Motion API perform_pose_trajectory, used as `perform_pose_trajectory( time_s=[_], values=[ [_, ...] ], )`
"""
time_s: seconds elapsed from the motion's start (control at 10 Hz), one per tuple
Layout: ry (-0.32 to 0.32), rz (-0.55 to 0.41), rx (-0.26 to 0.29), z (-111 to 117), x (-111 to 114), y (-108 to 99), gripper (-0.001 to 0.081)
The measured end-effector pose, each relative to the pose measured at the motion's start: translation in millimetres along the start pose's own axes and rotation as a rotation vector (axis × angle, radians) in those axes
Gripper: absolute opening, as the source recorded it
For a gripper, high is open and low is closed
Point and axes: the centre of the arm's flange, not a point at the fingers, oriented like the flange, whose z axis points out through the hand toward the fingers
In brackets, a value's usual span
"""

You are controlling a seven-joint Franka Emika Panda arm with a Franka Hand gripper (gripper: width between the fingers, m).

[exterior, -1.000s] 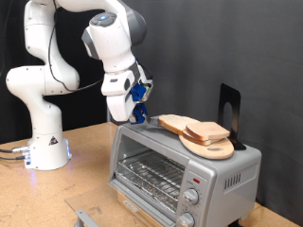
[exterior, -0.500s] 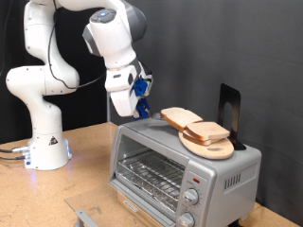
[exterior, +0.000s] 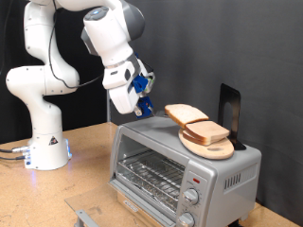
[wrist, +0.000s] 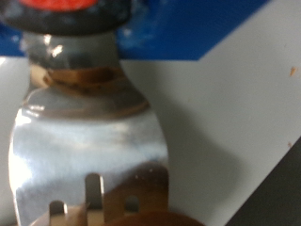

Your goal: Make a piece of toast with the oven

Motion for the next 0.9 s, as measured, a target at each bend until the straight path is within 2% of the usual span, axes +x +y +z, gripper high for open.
perform_pose_trajectory(
  time_s=[0.3, 0.9],
  values=[
    [0.052, -0.021, 0.032, -9.5, -3.6, 2.9, 0.0493],
    [0.081, -0.015, 0.036, -17.9, -11.7, 8.2, 0.0493]
  ],
)
